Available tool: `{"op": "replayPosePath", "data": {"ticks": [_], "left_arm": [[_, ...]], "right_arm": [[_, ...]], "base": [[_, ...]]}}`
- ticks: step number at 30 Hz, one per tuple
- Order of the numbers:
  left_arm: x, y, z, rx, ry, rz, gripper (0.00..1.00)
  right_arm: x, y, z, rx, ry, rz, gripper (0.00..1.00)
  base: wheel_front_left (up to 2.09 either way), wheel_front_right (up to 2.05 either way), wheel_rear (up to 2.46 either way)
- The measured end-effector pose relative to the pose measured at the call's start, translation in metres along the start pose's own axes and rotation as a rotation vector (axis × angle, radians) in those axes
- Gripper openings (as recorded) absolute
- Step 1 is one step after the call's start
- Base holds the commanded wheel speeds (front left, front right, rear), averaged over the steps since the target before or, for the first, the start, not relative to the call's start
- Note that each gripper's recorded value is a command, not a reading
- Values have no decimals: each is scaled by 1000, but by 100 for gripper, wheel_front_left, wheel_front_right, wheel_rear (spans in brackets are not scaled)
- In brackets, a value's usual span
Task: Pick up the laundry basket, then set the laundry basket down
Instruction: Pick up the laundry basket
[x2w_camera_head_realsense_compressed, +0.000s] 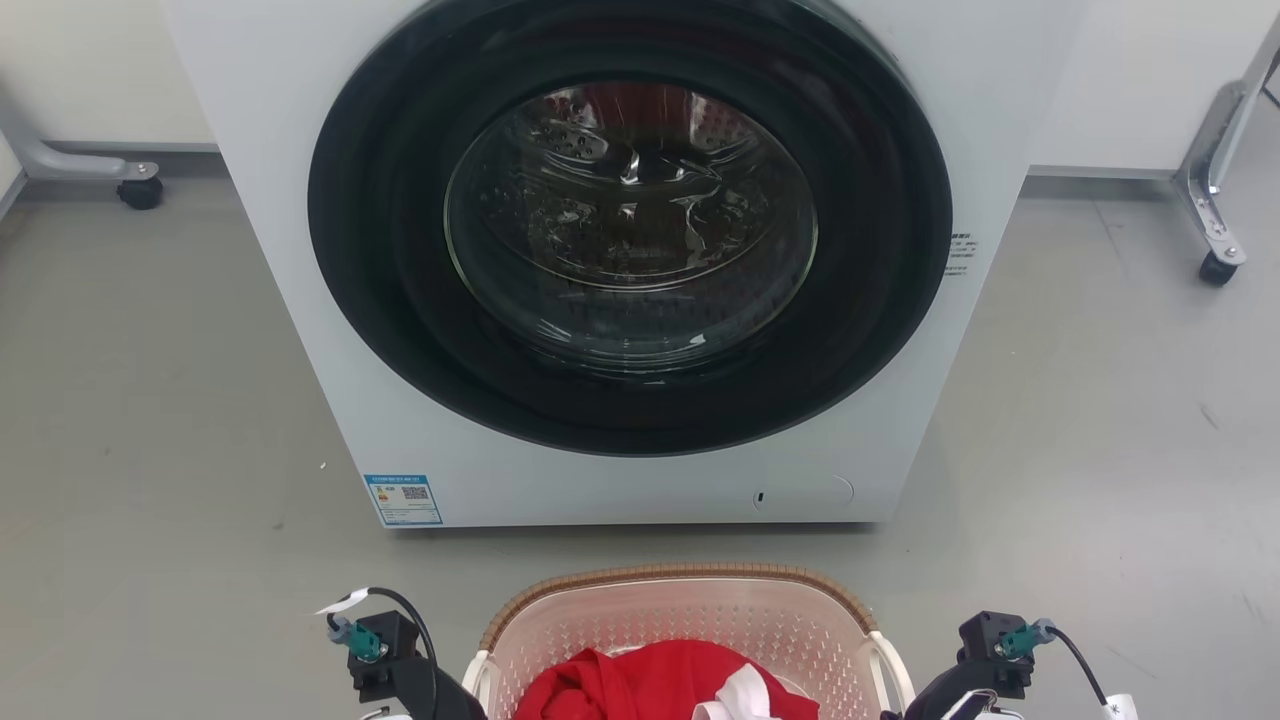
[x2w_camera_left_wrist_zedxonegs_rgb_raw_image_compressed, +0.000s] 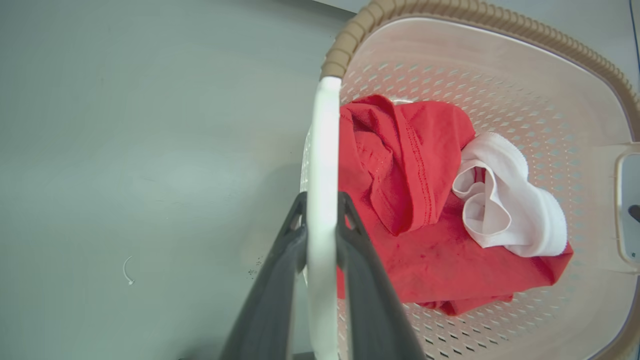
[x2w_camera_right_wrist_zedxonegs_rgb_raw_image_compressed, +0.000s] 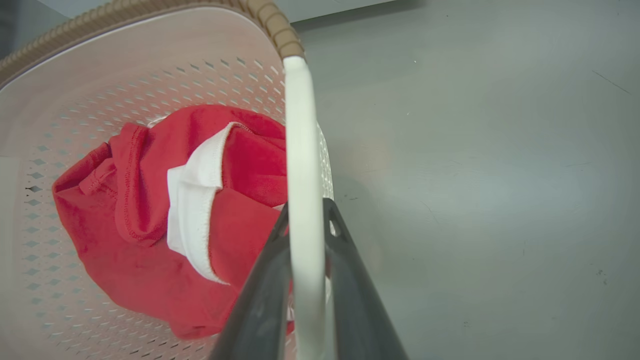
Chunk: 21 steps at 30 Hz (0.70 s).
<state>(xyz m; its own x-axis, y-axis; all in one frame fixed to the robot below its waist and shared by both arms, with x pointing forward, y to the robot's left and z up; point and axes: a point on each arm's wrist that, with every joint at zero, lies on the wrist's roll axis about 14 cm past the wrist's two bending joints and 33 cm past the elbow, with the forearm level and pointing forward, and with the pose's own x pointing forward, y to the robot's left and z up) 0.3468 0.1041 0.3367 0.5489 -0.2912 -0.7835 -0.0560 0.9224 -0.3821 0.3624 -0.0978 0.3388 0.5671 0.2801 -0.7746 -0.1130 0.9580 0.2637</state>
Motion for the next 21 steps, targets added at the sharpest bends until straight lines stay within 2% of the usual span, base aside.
{"op": "replayPosePath", "data": {"ticks": [21], "left_arm": [[-12, 1, -18, -25, 13, 10, 0]], "right_arm": [[-13, 1, -22, 40, 32, 1, 0]], "base": [[0, 0, 0]]}}
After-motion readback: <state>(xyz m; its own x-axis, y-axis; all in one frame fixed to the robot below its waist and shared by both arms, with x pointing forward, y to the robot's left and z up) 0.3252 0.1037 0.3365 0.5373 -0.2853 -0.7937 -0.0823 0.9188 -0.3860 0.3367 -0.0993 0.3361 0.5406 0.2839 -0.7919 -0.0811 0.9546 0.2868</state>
